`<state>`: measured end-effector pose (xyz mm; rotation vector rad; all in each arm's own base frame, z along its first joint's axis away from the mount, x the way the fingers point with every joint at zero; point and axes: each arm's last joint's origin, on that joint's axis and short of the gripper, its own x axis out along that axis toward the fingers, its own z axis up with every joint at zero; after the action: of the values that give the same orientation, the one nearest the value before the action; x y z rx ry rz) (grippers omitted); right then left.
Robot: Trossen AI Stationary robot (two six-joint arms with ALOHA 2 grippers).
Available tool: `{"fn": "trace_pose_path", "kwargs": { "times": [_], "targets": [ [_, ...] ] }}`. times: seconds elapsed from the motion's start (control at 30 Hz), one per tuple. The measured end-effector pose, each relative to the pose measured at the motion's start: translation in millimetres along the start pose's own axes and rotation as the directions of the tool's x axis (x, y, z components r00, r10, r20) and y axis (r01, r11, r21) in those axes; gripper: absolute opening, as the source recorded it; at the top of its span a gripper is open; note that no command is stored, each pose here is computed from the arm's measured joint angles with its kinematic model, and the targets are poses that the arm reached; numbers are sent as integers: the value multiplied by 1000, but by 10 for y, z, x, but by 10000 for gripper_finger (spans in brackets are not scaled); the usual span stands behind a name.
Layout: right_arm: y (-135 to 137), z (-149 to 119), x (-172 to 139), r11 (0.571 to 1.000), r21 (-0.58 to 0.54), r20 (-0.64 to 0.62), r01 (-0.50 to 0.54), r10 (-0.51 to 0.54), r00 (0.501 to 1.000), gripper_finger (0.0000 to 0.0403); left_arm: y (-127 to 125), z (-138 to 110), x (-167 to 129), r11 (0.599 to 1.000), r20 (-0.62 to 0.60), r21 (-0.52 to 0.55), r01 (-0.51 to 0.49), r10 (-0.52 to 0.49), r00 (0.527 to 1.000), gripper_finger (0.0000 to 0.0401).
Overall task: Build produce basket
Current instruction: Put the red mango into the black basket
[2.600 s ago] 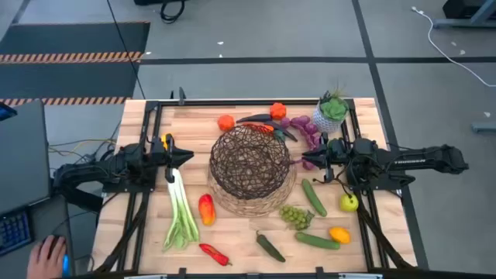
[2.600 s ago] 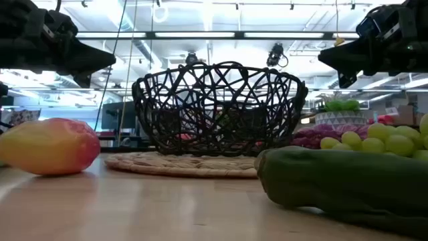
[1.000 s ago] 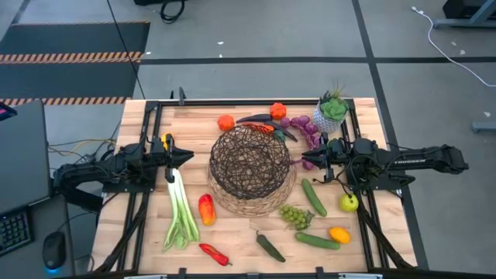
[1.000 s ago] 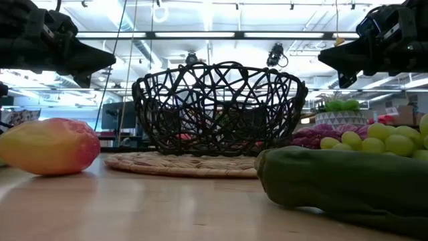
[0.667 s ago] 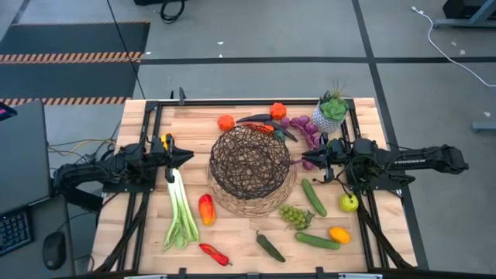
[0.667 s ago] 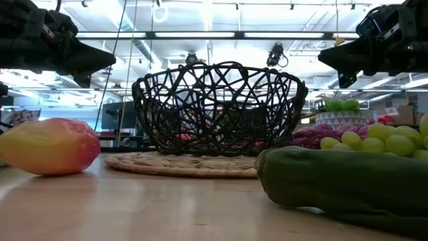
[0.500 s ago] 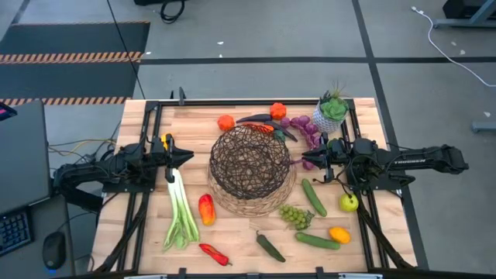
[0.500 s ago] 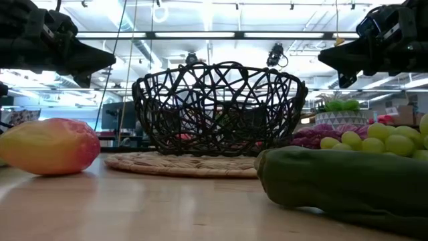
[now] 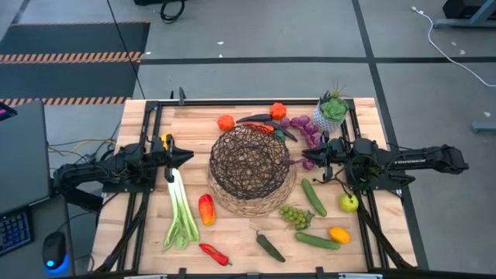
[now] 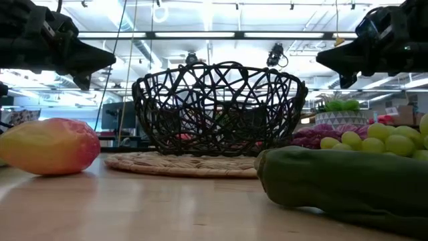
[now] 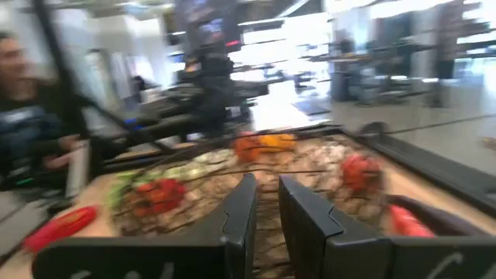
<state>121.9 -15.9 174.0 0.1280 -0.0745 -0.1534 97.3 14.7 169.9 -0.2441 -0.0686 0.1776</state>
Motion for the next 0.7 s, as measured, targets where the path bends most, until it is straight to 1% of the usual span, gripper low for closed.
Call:
{"fn": "trace_pose_path", "kwargs": {
  "times": [0.07,0.2,0.3,0.4,0.47,0.57,0.7],
  "targets": [
    [-10,1,0,999,0,4,33,-33,999,64,0,1,0,1000,0,4,-1,1,1000,53],
    [-17,1,0,998,-3,7,56,-56,998,64,0,0,0,1000,0,4,-1,1,1000,55],
    [-25,3,-1,996,-35,11,86,-86,996,64,-3,15,0,1000,15,-1,3,-3,1000,57],
    [-23,2,-1,996,-53,9,77,-77,997,64,-13,54,-2,999,56,-29,15,-14,998,57],
    [-21,2,0,996,-53,9,71,-71,997,64,-26,102,-6,998,104,-45,32,-27,994,57],
    [-21,2,0,996,-53,9,71,-70,997,64,-51,167,-16,995,164,-54,84,-74,984,61],
    [-21,2,0,996,-55,8,70,-69,998,64,-85,278,-30,993,179,-43,108,-99,979,64]
  ]
}}
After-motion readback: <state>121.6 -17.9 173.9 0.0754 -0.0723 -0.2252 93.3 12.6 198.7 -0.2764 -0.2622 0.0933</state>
